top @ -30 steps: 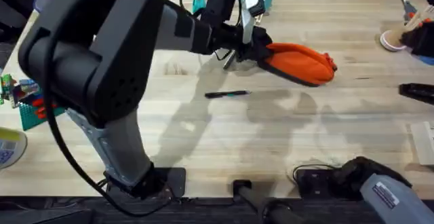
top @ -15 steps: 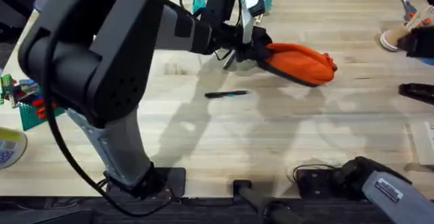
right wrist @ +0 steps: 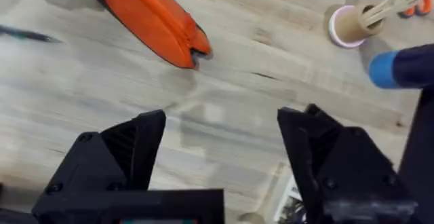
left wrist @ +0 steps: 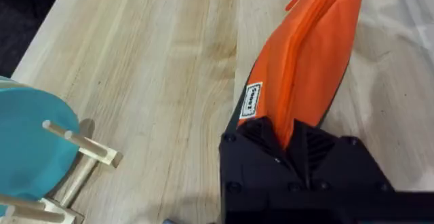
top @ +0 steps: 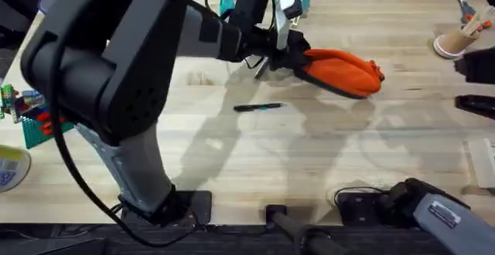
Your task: Unzip the bag, pick up the pens from the table one at a time and place them inside, then zip the bag closed.
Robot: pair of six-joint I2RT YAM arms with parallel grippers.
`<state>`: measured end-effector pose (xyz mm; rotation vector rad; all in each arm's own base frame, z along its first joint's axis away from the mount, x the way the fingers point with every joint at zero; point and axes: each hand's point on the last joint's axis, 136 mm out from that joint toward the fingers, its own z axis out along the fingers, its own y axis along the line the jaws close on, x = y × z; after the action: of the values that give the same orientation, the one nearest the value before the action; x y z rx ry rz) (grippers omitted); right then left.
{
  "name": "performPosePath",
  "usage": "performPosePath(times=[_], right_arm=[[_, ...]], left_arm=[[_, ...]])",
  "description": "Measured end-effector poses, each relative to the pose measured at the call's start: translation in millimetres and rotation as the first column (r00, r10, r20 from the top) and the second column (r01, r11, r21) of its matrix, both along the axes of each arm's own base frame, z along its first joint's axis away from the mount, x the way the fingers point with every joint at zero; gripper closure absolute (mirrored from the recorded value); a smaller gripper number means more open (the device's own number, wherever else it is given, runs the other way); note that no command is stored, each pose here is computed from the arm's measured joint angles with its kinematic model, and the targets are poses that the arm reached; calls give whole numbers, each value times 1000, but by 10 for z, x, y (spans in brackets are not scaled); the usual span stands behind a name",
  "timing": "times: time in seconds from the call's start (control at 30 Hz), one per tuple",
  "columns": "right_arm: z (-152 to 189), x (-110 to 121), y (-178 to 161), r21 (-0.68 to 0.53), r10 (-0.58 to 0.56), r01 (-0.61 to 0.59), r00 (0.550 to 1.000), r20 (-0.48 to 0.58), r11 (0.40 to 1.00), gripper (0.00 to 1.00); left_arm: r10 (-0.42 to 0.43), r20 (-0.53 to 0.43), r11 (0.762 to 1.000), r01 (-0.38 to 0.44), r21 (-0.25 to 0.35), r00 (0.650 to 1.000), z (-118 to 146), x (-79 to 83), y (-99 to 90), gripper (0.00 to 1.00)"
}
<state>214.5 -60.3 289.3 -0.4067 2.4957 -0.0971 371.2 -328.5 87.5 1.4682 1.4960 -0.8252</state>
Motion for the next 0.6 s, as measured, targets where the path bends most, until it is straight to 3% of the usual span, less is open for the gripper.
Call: performPosePath(times=[0.17, 0.6], right_arm=[[22, -32, -140, -4, 14, -14, 999, 40, 1000, 6], [-316, 36, -271, 163, 94, -114, 988, 121, 980, 6]], left_arm=[[0, 0, 1000, 0, 0, 1000, -1, 0, 0, 959], [0, -1, 1000, 0, 0, 1000, -1, -1, 0, 960]])
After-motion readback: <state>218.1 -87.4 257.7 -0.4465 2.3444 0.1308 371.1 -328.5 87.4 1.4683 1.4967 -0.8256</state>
